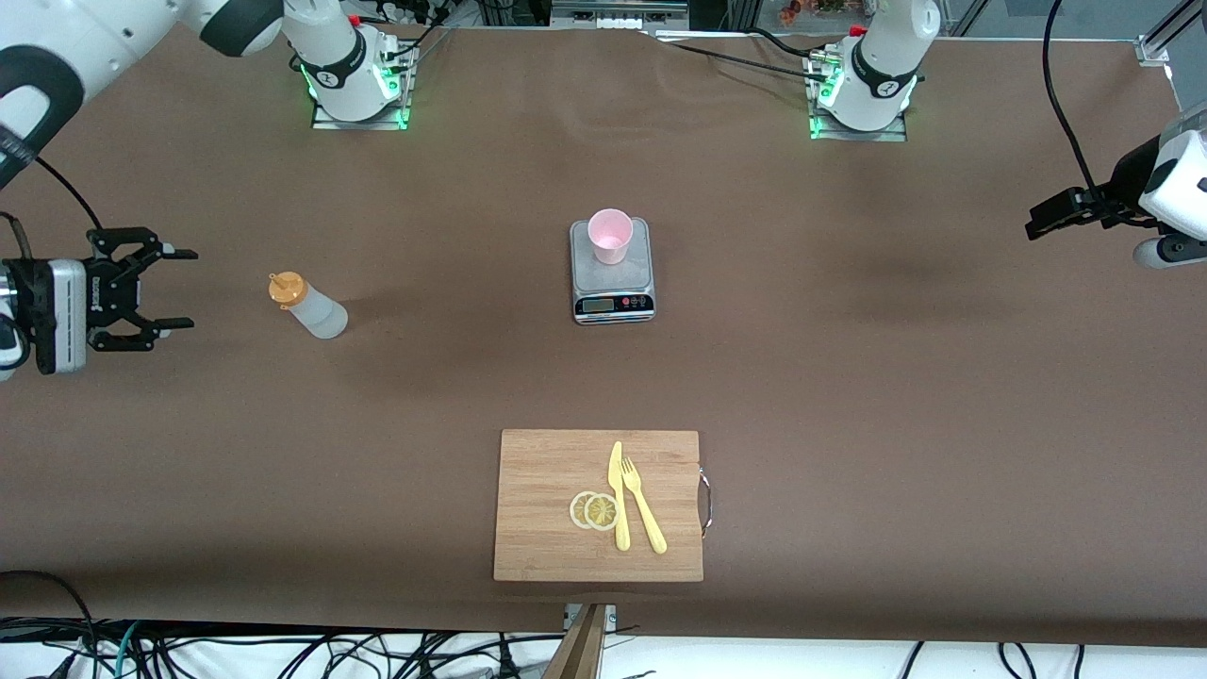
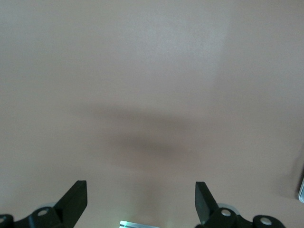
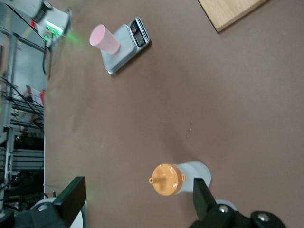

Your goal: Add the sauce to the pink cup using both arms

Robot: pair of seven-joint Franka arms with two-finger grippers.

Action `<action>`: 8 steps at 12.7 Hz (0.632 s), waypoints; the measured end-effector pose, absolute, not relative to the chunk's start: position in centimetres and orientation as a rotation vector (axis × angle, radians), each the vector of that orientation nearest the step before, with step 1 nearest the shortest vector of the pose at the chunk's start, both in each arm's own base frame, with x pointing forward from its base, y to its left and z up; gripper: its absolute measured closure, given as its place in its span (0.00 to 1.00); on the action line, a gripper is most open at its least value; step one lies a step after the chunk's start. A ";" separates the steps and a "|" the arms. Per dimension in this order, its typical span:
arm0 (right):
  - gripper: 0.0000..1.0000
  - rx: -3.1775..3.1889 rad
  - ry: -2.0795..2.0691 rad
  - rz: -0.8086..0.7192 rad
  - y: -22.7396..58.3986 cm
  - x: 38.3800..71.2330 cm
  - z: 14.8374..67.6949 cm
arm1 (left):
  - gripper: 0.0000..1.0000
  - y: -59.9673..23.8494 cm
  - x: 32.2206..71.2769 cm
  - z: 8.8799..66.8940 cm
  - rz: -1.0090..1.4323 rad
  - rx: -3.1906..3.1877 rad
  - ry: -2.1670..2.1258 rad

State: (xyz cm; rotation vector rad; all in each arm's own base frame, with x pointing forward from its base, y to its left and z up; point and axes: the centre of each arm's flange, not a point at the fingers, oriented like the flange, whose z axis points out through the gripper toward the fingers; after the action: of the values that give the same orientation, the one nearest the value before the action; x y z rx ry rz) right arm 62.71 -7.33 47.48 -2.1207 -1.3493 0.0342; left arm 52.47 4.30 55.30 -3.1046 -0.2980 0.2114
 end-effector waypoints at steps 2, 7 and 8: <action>0.00 -2.203 -1.337 0.083 -6.1 62.7 48.6 | 0.00 4.3 52.5 55.3 0.211 -3.106 -0.286; 0.00 -2.381 -1.287 0.229 -2.2 63.6 49.1 | 0.00 4.3 52.5 55.3 0.207 -3.109 -0.270; 0.00 -2.408 -1.264 0.228 -1.9 63.4 49.9 | 0.00 4.2 52.5 55.4 0.205 -3.109 -0.268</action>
State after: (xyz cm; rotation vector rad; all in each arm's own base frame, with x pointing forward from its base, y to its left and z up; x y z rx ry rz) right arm 63.41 -1.88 49.95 -2.4082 -1.2643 0.2281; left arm 52.50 4.21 55.36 -3.1088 -0.2681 0.2054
